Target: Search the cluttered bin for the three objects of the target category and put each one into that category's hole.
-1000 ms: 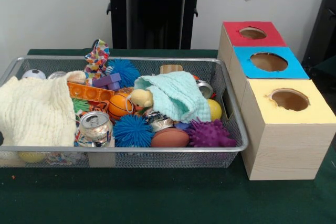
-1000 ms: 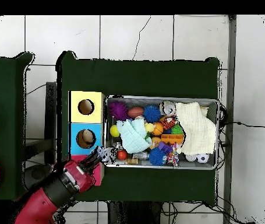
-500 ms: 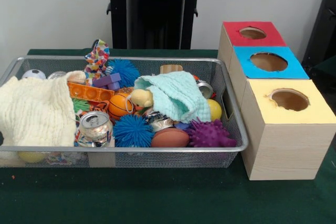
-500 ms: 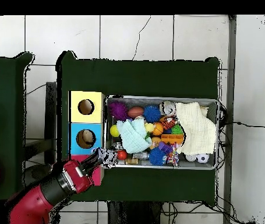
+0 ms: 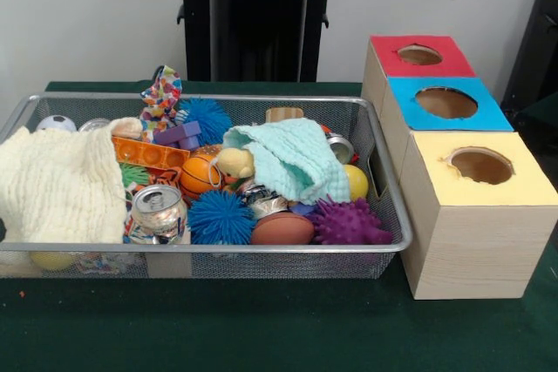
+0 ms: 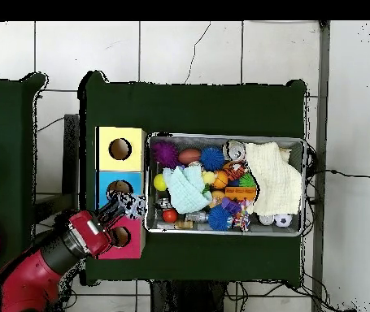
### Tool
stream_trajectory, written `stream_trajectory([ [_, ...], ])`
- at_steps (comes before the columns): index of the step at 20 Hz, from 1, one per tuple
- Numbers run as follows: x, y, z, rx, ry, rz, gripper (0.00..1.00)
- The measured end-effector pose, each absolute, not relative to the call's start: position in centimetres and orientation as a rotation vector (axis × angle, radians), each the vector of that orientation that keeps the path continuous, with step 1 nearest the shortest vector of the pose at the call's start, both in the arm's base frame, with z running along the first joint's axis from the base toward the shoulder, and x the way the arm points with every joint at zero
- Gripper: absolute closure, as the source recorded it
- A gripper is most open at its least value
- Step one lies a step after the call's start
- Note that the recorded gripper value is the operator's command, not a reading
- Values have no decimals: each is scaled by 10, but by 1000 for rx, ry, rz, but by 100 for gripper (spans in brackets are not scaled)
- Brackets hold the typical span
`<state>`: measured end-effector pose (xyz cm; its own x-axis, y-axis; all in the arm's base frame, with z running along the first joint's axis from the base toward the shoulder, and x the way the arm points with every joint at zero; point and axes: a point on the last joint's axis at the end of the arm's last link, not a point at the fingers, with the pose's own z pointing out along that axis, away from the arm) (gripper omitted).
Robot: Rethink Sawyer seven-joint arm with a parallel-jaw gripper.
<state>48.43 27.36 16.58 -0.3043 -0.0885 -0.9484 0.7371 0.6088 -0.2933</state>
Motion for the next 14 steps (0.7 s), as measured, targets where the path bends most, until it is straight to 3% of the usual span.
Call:
stream_trajectory([
  [14,492,279,140,482,1696,-921,100],
])
